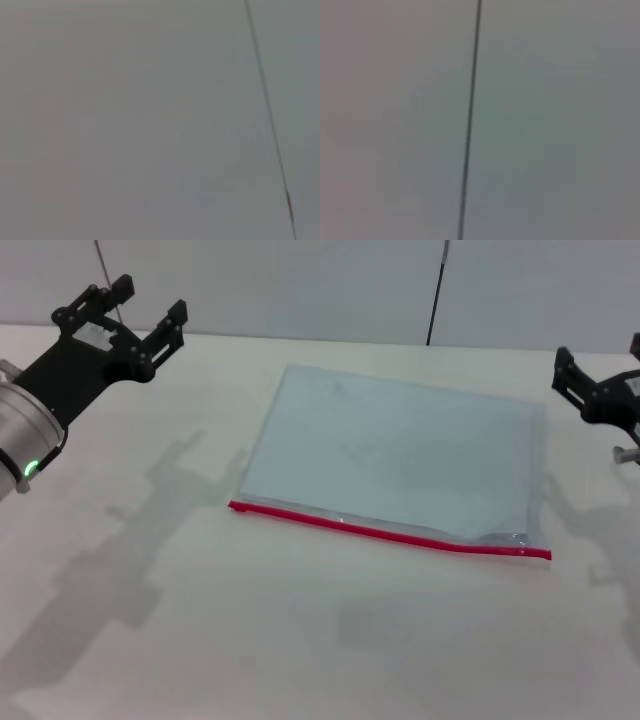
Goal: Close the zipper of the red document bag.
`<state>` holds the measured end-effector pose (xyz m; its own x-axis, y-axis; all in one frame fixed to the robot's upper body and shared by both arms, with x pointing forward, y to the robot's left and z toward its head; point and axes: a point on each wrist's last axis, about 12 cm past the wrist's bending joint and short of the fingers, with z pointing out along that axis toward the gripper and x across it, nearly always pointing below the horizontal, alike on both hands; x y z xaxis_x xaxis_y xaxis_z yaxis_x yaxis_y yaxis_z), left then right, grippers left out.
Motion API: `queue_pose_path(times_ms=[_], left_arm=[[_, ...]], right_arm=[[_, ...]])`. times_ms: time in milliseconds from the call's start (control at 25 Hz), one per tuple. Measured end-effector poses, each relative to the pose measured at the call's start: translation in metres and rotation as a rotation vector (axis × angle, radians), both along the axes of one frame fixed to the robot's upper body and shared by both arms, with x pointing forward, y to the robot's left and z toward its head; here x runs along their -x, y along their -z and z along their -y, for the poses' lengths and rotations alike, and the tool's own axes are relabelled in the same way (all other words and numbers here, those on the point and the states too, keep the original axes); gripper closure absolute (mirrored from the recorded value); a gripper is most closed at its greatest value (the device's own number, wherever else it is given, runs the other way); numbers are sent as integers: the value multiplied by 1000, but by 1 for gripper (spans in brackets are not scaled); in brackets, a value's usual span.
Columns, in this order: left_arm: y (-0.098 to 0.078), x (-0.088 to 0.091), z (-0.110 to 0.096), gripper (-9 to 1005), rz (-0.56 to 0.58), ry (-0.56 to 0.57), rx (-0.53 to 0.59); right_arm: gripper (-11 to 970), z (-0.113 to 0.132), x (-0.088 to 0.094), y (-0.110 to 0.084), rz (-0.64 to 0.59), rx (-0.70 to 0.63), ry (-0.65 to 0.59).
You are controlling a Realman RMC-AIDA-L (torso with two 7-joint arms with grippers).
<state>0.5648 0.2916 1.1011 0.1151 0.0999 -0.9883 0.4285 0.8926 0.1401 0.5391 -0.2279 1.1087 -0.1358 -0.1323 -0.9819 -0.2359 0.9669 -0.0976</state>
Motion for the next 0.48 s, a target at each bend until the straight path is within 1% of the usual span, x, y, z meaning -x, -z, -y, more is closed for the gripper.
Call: queue_pose_path(times_ms=[120, 160, 240, 360, 480], left_arm=[[7, 5, 3, 299, 36, -26, 56], [9, 6, 4, 299, 46, -36, 63], [19, 9, 5, 299, 66, -56, 54], [26, 10, 6, 300, 80, -57, 17], [30, 8, 3, 300, 73, -68, 35]], right_arm=[[203, -4, -3, 17, 64, -47, 70], [181, -5, -3, 26, 70, -56, 87], [88, -1, -4, 41, 86, -94, 138], [91, 5, -7, 54, 95, -143, 183], [94, 9, -11, 61, 96, -143, 196]])
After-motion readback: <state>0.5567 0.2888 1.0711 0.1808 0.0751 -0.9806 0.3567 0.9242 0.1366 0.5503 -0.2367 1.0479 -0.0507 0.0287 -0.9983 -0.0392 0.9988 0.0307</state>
